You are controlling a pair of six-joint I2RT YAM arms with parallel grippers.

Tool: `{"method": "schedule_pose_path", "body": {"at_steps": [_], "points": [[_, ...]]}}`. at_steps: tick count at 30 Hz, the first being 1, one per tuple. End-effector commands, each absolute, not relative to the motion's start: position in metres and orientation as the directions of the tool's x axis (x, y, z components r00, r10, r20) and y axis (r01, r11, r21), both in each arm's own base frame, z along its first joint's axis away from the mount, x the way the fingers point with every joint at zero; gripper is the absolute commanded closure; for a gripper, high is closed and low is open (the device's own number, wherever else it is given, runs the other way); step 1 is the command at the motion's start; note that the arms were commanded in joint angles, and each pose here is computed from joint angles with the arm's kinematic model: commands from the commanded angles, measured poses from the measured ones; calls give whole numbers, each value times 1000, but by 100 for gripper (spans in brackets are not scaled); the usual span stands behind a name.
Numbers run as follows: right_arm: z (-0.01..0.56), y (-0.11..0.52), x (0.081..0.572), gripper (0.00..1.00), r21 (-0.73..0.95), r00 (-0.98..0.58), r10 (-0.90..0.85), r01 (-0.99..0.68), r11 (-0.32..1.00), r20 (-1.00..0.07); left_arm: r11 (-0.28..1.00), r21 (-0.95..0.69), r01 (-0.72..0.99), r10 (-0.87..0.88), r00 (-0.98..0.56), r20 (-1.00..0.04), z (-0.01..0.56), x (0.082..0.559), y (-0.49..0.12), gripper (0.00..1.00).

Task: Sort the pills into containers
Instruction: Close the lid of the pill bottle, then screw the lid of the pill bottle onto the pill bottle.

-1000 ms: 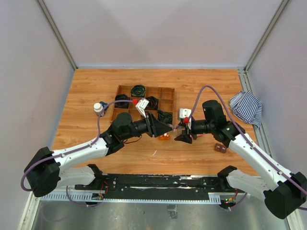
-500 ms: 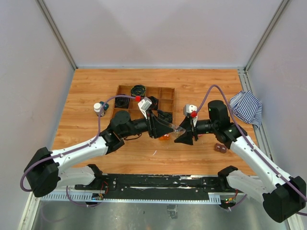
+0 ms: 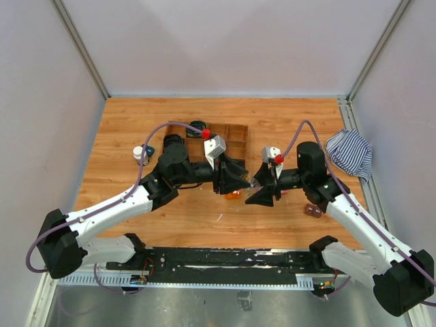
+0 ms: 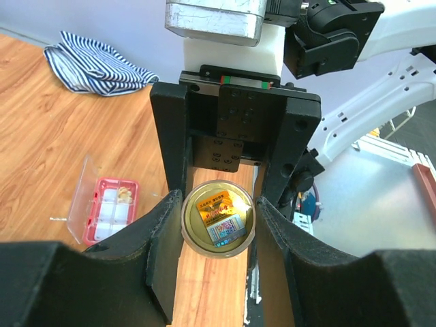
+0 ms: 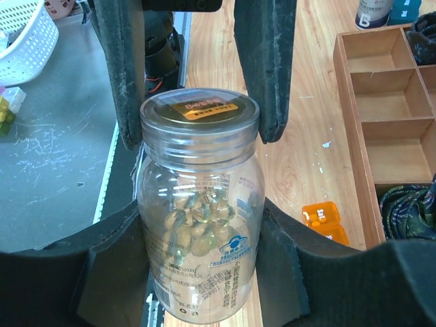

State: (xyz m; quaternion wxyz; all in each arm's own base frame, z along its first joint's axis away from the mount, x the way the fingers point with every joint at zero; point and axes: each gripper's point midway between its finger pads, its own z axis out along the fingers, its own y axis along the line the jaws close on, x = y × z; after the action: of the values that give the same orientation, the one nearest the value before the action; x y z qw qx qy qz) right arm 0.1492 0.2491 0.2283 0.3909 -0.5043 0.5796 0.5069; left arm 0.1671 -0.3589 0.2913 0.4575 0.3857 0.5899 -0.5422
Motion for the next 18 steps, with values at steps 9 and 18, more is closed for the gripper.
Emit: {"method": "schedule_pose_path", "body": {"at_steps": [9,18], "points": [[271,250,148,99,29,-22,-66,-994,-104,-998,256,-334,907,8,-347,-938,266,173,-342,37],[270,250,149,99,32,-25,-67,-994,-105,-997,260,-319,912,-19,-325,-946,273,168,-333,15]]}}
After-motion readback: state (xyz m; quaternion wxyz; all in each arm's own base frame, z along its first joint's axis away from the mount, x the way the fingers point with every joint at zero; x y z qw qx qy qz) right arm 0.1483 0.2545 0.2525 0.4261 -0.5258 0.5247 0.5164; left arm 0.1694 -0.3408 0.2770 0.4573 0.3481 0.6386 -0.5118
